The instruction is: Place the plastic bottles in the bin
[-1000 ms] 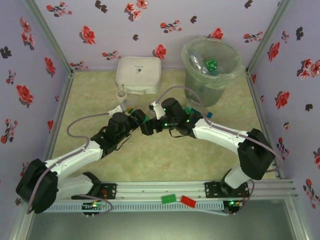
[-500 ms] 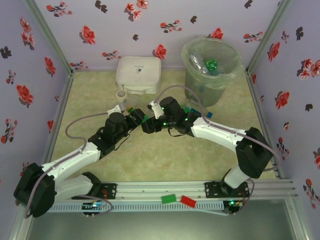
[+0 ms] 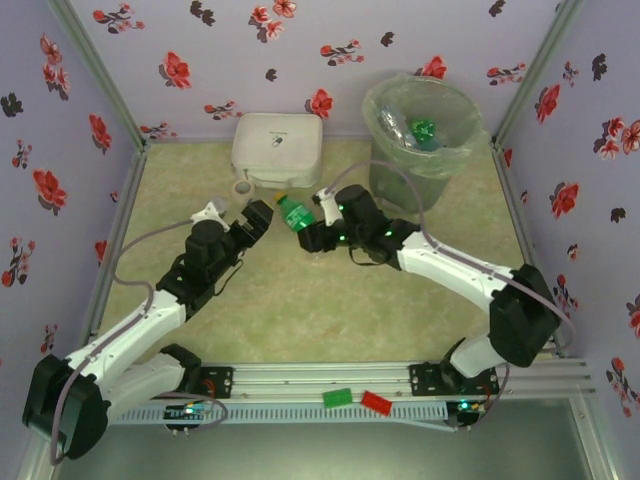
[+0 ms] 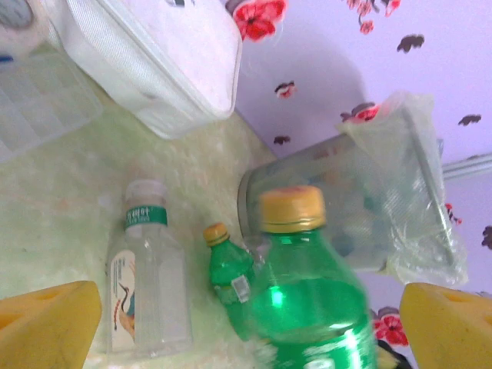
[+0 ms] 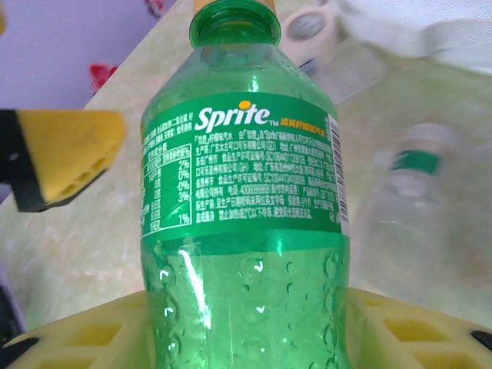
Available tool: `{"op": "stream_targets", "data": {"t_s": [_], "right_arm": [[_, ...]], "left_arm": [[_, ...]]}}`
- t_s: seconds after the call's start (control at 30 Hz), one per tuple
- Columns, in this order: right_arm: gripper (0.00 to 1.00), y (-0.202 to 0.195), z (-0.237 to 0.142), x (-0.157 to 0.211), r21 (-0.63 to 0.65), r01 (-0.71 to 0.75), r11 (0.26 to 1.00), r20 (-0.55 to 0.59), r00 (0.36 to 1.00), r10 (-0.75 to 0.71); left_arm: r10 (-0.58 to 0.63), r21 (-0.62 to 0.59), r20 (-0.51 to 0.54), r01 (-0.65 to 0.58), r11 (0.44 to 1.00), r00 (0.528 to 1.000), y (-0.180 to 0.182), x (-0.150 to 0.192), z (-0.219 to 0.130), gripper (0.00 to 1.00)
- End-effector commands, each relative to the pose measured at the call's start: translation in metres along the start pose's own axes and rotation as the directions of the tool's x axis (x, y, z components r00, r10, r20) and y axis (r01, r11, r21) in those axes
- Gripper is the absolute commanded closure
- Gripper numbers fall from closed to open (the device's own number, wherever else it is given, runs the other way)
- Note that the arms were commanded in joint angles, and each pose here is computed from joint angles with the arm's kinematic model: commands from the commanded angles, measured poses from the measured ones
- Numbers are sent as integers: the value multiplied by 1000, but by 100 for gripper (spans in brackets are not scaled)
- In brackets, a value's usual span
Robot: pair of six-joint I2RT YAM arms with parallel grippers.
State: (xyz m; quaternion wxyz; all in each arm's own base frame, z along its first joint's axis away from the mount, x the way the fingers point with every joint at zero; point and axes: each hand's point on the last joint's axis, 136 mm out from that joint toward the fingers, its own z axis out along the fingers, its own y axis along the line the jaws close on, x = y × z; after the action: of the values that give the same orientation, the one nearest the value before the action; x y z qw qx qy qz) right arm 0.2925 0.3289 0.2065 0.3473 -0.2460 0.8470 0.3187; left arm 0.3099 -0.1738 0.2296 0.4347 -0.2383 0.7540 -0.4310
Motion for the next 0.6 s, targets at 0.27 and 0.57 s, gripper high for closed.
{"op": "stream_targets", "data": {"t_s": [0.27,0.57], "right_arm": [[61,-87,-154,-135,309,-149,939,391,920,17],[61,-191,-229,-184,586,-318,745,485,875,-8]], "left_arm": [[133,-112,-55,-138,984,990,40,10,-6,0],[140,-99,-97,-149,984,985,43,19,0,0]]}}
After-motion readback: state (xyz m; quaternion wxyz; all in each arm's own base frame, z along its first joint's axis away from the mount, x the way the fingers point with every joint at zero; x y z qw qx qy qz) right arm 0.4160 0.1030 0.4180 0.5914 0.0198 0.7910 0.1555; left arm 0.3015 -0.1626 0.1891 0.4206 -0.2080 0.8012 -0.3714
